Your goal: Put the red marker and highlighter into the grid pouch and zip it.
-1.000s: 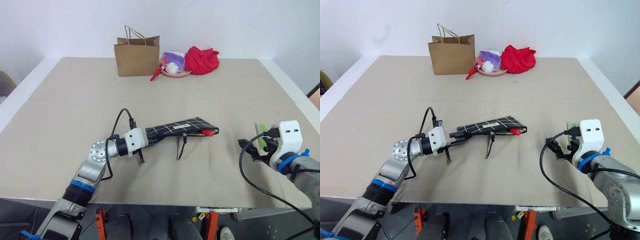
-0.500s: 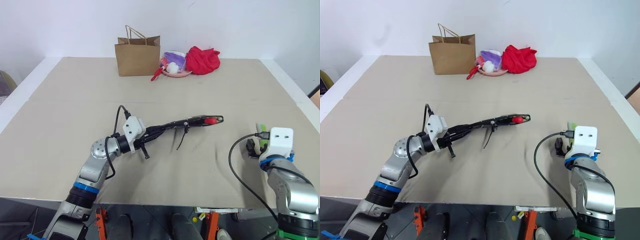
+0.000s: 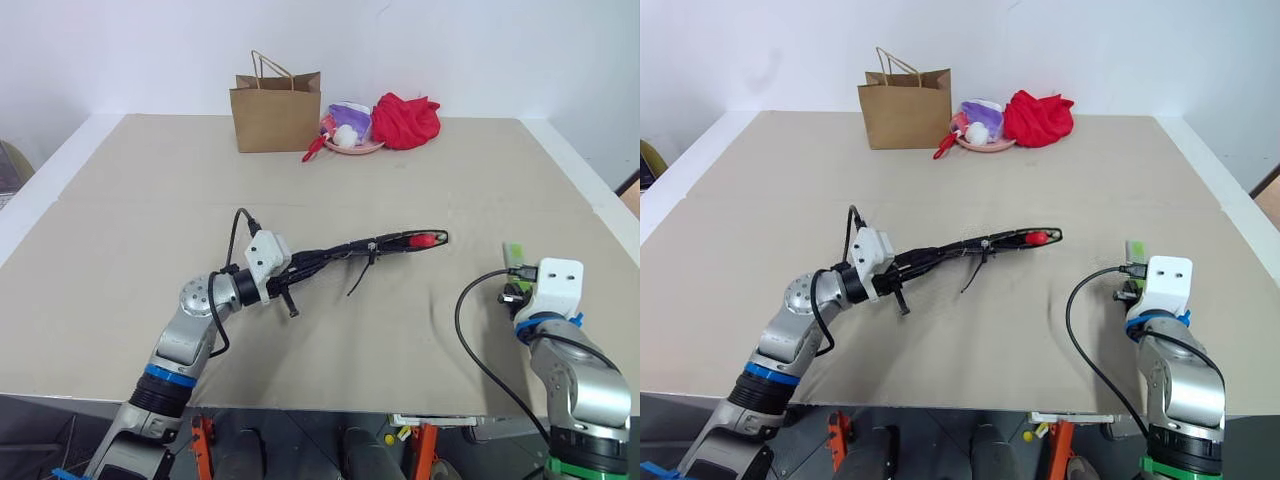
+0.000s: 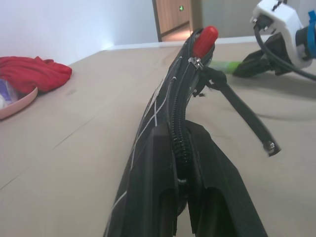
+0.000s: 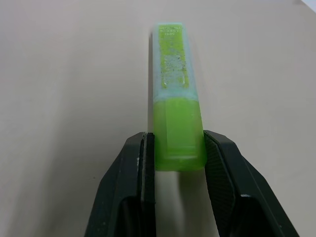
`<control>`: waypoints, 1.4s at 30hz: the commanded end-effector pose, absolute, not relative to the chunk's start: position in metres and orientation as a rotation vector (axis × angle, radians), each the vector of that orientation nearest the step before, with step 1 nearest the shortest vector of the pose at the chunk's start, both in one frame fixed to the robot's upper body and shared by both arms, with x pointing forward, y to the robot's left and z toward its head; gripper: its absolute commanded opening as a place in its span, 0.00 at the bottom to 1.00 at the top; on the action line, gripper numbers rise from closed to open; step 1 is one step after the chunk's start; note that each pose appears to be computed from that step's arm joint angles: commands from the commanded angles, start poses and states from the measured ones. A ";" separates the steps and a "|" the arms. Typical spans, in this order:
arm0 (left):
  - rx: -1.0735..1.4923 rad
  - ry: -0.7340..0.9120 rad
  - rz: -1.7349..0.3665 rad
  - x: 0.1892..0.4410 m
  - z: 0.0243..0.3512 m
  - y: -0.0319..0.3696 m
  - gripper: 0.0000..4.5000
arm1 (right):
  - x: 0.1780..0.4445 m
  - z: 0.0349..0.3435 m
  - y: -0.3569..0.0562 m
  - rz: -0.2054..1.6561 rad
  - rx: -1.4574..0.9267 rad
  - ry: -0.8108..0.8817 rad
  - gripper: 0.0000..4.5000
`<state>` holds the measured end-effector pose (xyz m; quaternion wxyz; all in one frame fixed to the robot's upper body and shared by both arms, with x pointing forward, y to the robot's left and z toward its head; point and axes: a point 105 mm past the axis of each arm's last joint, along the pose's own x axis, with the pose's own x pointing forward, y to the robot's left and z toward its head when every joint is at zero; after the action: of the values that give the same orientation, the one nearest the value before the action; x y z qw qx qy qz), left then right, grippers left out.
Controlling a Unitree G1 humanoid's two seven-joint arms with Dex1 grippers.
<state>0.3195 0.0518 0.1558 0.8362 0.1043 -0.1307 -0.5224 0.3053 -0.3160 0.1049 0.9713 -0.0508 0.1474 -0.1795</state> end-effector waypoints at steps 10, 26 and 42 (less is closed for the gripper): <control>0.525 -0.354 -1.066 0.324 0.155 0.055 0.00 | 0.309 0.171 -0.265 0.078 -0.168 0.123 0.22; 0.545 -0.334 -1.062 0.325 0.147 0.054 0.00 | 0.263 0.197 -0.204 0.674 -0.184 0.222 0.22; 0.564 -0.316 -1.061 0.325 0.146 0.051 0.00 | 0.250 0.180 -0.193 0.788 -0.182 0.337 0.22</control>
<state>0.3277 0.0547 0.1334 0.8161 0.2663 -0.1231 -0.4979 0.2473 -0.1906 0.1730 0.9017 -0.0661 0.1757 0.3896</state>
